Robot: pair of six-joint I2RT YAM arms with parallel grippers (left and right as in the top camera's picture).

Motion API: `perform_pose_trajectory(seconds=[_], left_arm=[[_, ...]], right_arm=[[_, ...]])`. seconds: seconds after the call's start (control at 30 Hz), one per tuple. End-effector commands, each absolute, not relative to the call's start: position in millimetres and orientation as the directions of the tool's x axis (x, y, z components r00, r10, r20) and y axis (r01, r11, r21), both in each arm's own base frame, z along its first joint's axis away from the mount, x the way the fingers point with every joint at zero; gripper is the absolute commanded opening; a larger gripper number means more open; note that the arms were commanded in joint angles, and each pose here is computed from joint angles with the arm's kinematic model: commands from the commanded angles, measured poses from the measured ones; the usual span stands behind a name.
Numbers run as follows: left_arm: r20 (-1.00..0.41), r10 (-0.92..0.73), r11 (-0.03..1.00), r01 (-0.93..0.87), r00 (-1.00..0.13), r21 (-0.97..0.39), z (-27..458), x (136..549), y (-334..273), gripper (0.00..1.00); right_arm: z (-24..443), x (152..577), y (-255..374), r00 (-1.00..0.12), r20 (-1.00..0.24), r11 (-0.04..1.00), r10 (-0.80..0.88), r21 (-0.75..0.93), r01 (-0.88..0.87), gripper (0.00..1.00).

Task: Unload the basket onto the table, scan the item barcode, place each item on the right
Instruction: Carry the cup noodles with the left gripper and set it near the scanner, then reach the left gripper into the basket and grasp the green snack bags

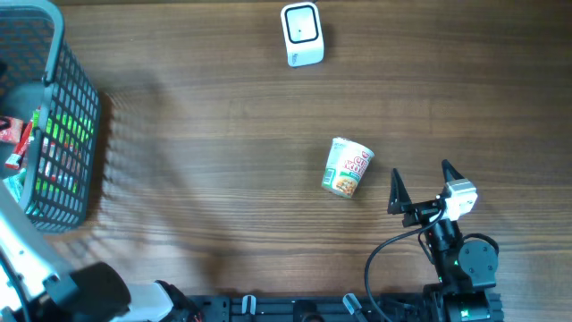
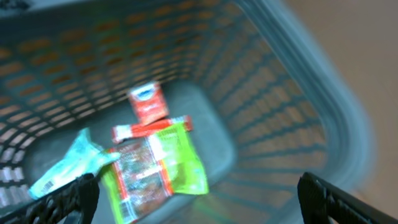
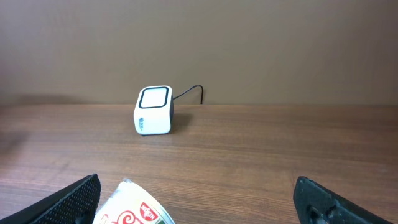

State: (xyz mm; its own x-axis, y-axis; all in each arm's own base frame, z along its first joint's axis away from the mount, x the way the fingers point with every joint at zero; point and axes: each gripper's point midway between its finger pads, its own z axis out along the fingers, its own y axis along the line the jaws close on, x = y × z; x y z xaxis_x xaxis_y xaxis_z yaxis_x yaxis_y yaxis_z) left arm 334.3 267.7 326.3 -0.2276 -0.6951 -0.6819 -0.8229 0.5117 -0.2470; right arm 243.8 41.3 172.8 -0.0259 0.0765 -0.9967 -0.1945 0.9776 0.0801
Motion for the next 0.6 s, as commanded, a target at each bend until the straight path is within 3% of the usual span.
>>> perform_pose_trajectory(seconds=[0.0, 0.17, 0.27, 0.57], left_arm=[[-0.567, -0.776, 0.446, -0.876, -0.277, -0.184, 268, 330, 290, 1.0], [-0.387, -0.849, 0.424, -0.901, -0.359, -0.092, 183, 338, 299, 1.0], [-0.242, -0.884, 0.435, -0.893, -0.399, -0.115, 136, 347, 286, 1.0], [-0.065, -0.916, 0.398, -0.916, -0.396, -0.037, 65, 327, 269, 1.0]], right_arm=[[174, 244, 38, -0.02, -0.996, 0.98, 0.083, 0.086, -0.18, 1.0], [174, 244, 38, -0.02, -0.996, 0.98, 0.084, 0.086, -0.18, 1.0], [174, 244, 38, -0.02, -0.996, 0.98, 0.083, 0.086, -0.18, 1.0], [174, 244, 38, -0.02, -0.996, 0.98, 0.083, 0.086, -0.18, 1.0]])
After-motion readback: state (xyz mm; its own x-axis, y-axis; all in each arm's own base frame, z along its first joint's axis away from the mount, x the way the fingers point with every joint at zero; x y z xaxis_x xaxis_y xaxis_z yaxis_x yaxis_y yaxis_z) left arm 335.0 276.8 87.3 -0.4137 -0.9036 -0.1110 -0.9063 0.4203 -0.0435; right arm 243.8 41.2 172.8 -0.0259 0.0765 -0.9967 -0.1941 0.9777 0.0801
